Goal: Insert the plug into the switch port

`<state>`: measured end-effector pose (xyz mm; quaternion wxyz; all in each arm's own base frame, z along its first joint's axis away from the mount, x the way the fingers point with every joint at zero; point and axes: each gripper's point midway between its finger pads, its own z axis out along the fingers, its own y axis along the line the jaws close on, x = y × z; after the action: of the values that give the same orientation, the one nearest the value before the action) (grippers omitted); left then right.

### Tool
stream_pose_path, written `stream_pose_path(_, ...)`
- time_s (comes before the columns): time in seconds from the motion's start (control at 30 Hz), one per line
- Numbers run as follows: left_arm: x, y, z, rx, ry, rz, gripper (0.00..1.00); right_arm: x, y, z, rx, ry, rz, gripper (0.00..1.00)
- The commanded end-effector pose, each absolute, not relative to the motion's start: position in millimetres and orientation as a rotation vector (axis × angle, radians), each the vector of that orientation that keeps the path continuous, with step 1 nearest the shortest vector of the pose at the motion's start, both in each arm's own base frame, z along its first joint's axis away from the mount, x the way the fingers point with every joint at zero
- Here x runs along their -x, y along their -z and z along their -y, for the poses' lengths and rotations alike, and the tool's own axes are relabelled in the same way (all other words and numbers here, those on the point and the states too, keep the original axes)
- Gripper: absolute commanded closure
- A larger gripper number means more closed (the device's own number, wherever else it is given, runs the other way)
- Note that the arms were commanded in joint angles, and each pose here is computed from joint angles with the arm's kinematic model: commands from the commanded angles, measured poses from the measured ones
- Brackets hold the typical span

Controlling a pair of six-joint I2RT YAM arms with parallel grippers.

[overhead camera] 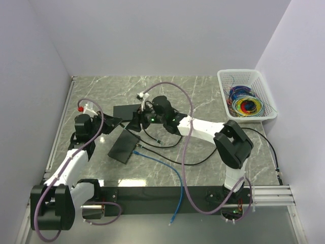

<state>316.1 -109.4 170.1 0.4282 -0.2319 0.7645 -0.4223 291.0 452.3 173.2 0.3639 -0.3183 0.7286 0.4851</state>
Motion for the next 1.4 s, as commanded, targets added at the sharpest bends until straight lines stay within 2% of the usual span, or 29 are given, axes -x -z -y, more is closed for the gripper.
stream_pose_path(0.0,-322.1,-158.5,99.1,0.662,0.965,-1.986,1.0,-293.0,-218.6,-454.3,0.912,-0.934,-1.738,0.38)
stream_pose_path(0.5,-321.4,-162.6,97.1,0.69,0.956,-1.987,1.0,-288.6,-194.6,-479.9,0.995,-0.785,-1.775,0.47)
stream_pose_path(1.1,-320.9,-165.4,99.7,0.67,0.978,-1.974,0.99,-293.3,-161.9,-496.2,1.043,-0.786,-1.847,0.59)
stream_pose_path(1.2,-320.7,-165.1,100.2,0.669,0.983,-1.972,0.99,-293.5,-160.1,-497.5,1.045,-0.789,-1.851,0.62)
stream_pose_path(1.37,-320.5,-165.9,99.7,0.665,0.978,-1.97,1.0,-291.0,-158.1,-493.3,1.043,-0.788,-1.854,0.78)
